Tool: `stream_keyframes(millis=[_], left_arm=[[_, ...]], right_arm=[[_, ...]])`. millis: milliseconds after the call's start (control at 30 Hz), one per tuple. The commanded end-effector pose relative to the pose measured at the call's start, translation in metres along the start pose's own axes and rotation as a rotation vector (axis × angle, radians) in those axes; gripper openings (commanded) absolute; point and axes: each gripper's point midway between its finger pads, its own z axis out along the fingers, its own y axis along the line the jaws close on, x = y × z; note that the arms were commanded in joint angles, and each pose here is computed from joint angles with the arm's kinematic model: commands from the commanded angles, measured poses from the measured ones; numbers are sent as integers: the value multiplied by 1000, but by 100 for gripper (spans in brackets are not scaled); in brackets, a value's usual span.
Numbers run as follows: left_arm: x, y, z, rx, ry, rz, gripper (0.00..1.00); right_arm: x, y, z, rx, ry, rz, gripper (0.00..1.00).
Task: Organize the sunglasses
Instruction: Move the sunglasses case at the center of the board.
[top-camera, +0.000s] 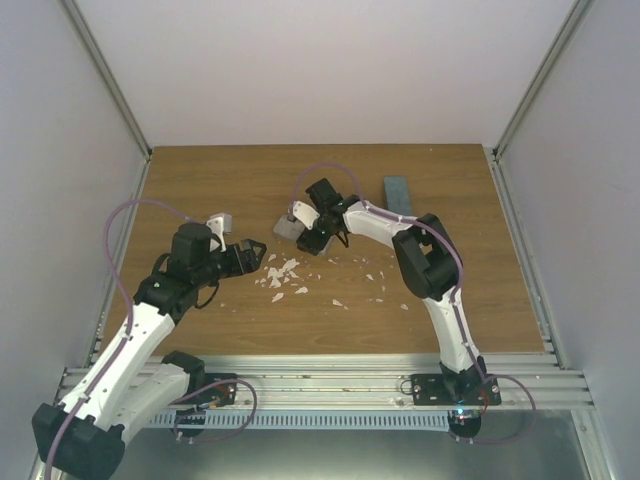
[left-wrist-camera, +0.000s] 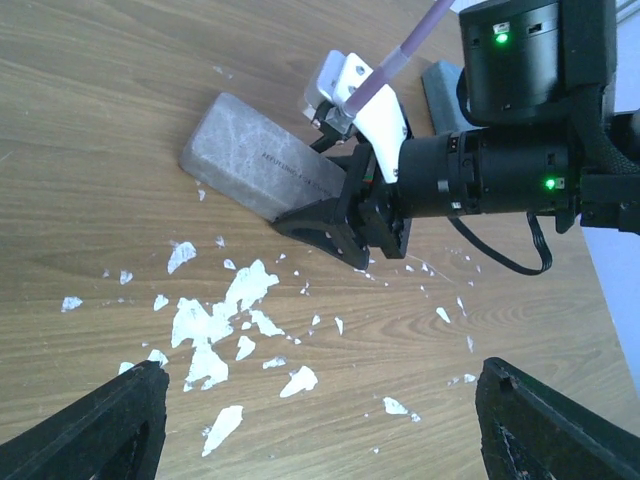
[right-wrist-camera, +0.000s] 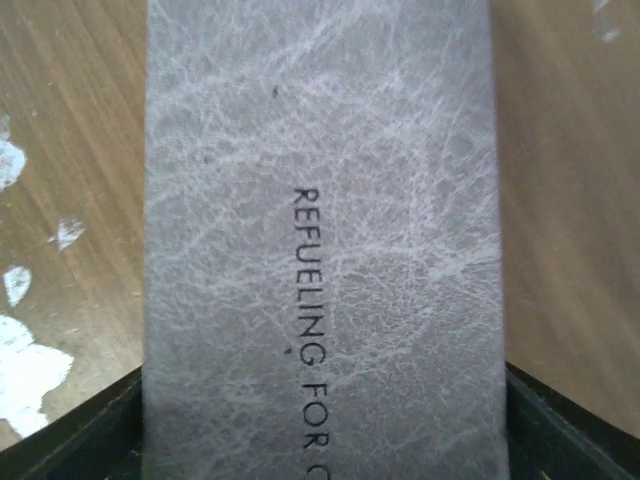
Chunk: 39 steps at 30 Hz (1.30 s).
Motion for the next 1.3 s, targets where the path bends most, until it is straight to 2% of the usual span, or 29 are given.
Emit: stream_keyframes(millis=[0,167,367,533,667,900,1067,1167,1267], left_arm=[[-7,-9,3,45,-10,18,84],[-8,-12,4,59,-3,21,84],[-6,-14,4,70,4,20,90],[-2,-13,7,74,21,12,93],[-1,-14,10,81,32,-3,94],[2,-16,16,91,70,-44,99],[2,-16,19,81,96,-65,99],[1,-15,20,63,105,-64,99],[-3,-14,18,49,94,-42,99]], right_arm=[[26,23,15,-109,87,66,73],[19,2,13,5,62,130,53],[8,-60,-25,222,-68,359,52],[45,-122,-53,417,-83,645,53],[73,-144,-55,464,-70,784,54],[94,-164,-52,479,-51,902,57],[102,-162,-43,475,-29,947,61],[102,-162,-47,486,-29,960,80],[86,-160,-71,477,-100,935,96]])
